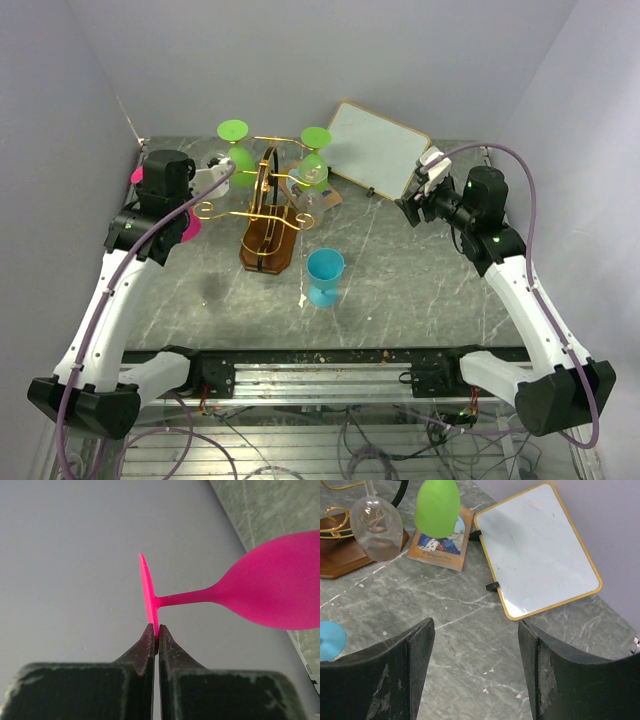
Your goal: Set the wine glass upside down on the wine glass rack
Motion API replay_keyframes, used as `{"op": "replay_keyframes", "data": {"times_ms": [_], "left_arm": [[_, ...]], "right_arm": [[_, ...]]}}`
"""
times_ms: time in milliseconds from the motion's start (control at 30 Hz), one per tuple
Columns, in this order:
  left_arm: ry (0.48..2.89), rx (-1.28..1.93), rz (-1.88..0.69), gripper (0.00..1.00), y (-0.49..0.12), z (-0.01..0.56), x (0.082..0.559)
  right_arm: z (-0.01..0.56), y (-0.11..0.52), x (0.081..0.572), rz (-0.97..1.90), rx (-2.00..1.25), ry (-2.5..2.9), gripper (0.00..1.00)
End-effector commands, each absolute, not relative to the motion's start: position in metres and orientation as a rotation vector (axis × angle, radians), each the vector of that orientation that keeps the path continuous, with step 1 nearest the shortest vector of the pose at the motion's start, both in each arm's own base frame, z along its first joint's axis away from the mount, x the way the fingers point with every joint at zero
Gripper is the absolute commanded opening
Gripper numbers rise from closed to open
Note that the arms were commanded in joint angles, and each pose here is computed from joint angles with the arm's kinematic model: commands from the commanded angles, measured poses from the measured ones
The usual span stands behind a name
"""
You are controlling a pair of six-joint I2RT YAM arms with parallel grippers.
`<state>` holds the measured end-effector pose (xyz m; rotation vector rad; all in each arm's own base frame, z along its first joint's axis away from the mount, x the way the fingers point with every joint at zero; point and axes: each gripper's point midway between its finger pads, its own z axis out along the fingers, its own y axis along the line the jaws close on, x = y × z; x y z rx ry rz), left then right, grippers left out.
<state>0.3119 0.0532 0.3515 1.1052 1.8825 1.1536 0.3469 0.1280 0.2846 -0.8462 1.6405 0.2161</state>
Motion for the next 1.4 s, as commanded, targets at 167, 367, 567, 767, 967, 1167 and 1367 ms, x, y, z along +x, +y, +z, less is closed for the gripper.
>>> {"op": "replay_keyframes", "data": {"times_ms": [167, 367, 567, 767, 967, 1167, 1367], "left_arm": [[1.747, 1.354, 0.886, 0.07, 0.0, 0.34, 0.315], [1.686, 1.463, 0.797, 0.07, -0.025, 0.332, 0.317], [1.631, 1.531, 0.719, 0.07, -0.048, 0.326, 0.32], [1.603, 1.564, 0.656, 0.07, -0.061, 0.324, 0.318], [1.591, 1.594, 0.634, 0.07, -0.064, 0.327, 0.312], [1.568, 1.621, 0.553, 0.07, -0.074, 0.33, 0.304], [1.571, 1.645, 0.542, 0.07, -0.073, 0.332, 0.298]], "right_arm": [[0.284, 0.125, 0.345, 0.216, -0.836, 1.615, 0.68], [0.282, 0.124, 0.346, 0.222, -0.832, 1.621, 0.68], [0.281, 0.123, 0.347, 0.221, -0.83, 1.624, 0.68], [0.277, 0.123, 0.348, 0.22, -0.834, 1.631, 0.68], [0.275, 0.122, 0.349, 0.219, -0.835, 1.636, 0.68], [0.275, 0.122, 0.349, 0.214, -0.838, 1.634, 0.68], [0.274, 0.121, 0.35, 0.211, -0.839, 1.637, 0.68]]}}
